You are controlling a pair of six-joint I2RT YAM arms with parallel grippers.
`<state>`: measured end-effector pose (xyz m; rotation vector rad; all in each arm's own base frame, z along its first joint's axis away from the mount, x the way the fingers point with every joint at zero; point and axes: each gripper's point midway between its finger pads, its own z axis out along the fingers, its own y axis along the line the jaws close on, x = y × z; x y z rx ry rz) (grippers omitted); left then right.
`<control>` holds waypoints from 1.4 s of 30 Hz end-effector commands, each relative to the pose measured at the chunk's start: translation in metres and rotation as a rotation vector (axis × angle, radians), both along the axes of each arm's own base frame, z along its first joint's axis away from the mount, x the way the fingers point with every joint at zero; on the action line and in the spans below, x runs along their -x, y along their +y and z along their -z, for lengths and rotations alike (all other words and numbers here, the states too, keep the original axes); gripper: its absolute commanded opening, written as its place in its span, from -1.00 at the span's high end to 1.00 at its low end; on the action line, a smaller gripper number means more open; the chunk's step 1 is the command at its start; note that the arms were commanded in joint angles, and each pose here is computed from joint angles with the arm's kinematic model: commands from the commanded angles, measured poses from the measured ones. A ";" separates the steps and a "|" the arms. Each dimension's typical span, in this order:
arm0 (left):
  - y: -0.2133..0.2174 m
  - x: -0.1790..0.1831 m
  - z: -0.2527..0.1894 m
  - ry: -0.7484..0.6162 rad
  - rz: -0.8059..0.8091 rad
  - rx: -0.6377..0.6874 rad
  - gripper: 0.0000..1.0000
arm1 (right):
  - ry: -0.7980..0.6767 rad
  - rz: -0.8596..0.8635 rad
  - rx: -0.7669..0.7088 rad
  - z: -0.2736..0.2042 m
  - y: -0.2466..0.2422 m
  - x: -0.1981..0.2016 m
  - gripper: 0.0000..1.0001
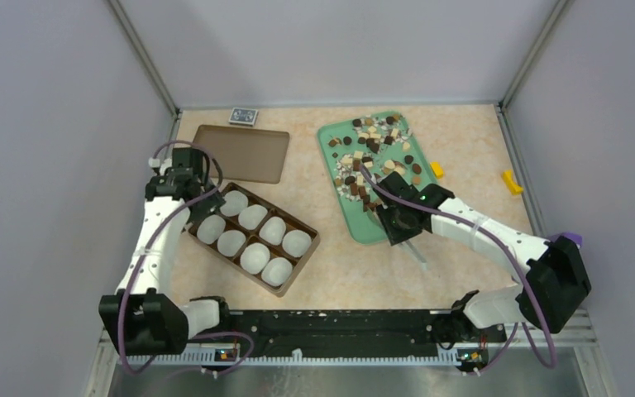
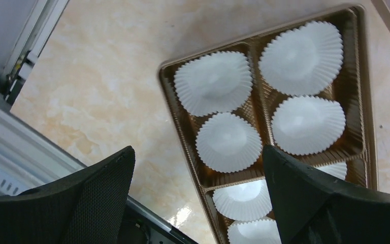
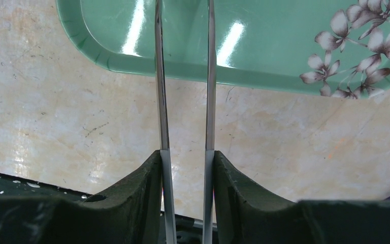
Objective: Pack the chocolate
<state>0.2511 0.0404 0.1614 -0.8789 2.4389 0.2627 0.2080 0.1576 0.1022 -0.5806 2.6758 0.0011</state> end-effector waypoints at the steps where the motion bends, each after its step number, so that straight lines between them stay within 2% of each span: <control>1: 0.018 0.019 0.004 0.021 -0.120 0.041 -0.97 | -0.071 0.006 -0.071 -0.027 0.012 -0.009 0.42; 4: 0.032 0.024 0.024 0.018 -0.164 0.098 -0.98 | -0.077 0.005 -0.086 -0.029 0.014 -0.009 0.42; 9: 0.009 0.014 0.054 -0.081 -0.068 0.363 -0.97 | -0.082 0.005 -0.100 -0.030 0.014 -0.008 0.42; 19: -0.037 0.012 0.074 -0.131 0.057 0.589 -0.98 | -0.100 0.002 -0.117 -0.032 0.016 -0.009 0.42; 25: -0.060 0.010 0.073 -0.155 0.173 0.615 -0.97 | -0.099 -0.007 -0.123 -0.031 0.019 -0.011 0.42; 31: -0.087 0.008 0.078 -0.127 0.271 0.630 -0.97 | -0.105 -0.007 -0.142 -0.034 0.022 -0.012 0.43; 37: -0.136 0.007 0.079 -0.069 0.395 0.621 -0.97 | -0.121 0.006 -0.162 -0.045 0.022 -0.012 0.43; 42: -0.149 0.008 0.068 -0.064 0.440 0.617 -0.98 | -0.137 0.018 -0.174 -0.055 0.020 -0.011 0.44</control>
